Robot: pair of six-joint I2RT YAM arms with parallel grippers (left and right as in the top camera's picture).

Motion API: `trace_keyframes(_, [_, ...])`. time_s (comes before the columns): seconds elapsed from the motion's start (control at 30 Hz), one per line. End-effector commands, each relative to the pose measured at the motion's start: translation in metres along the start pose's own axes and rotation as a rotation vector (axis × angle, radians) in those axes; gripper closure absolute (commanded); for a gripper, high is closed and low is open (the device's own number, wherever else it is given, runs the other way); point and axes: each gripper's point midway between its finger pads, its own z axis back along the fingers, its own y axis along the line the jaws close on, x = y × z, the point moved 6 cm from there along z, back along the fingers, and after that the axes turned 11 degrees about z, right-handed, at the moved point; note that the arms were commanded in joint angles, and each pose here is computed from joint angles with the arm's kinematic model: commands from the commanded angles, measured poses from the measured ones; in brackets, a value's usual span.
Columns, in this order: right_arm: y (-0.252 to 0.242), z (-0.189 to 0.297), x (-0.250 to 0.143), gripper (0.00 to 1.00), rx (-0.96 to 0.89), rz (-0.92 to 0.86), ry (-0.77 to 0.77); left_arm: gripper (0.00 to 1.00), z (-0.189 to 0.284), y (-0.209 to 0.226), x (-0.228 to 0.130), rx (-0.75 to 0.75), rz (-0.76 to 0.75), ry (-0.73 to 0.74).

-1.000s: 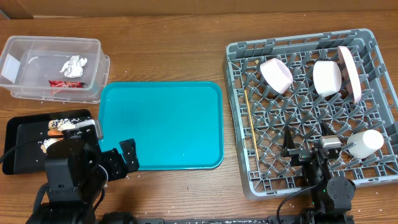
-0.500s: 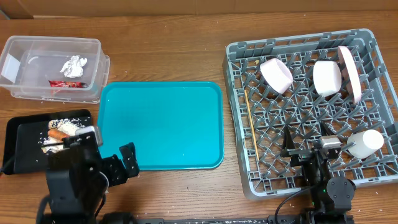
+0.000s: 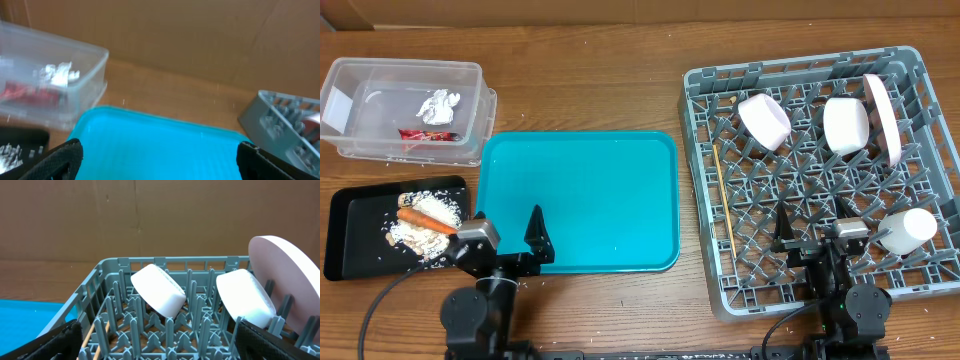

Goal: Sort waste into correct bins and load items into the dishwasher

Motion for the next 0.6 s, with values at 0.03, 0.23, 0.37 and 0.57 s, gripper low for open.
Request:
trace_keyframes(0.03, [0.001, 0.000, -0.002, 0.00, 0.002, -0.004, -0.005, 0.00, -0.005, 0.005, -0.004, -0.031, -0.137, -0.142])
trace_keyframes(0.23, [0.001, 0.000, -0.002, 0.00, 0.002, -0.003, -0.005, 0.00, -0.011, 0.011, -0.014, -0.033, -0.243, -0.200])
trace_keyframes(0.37, [0.001, 0.000, -0.002, 0.00, 0.002, -0.004, -0.005, 0.00, -0.015, 0.021, -0.037, 0.008, -0.238, -0.068])
trace_keyframes(0.57, [0.001, 0.000, -0.002, 0.00, 0.002, -0.003, -0.005, 0.00, -0.015, 0.020, -0.040, 0.001, -0.240, -0.053])
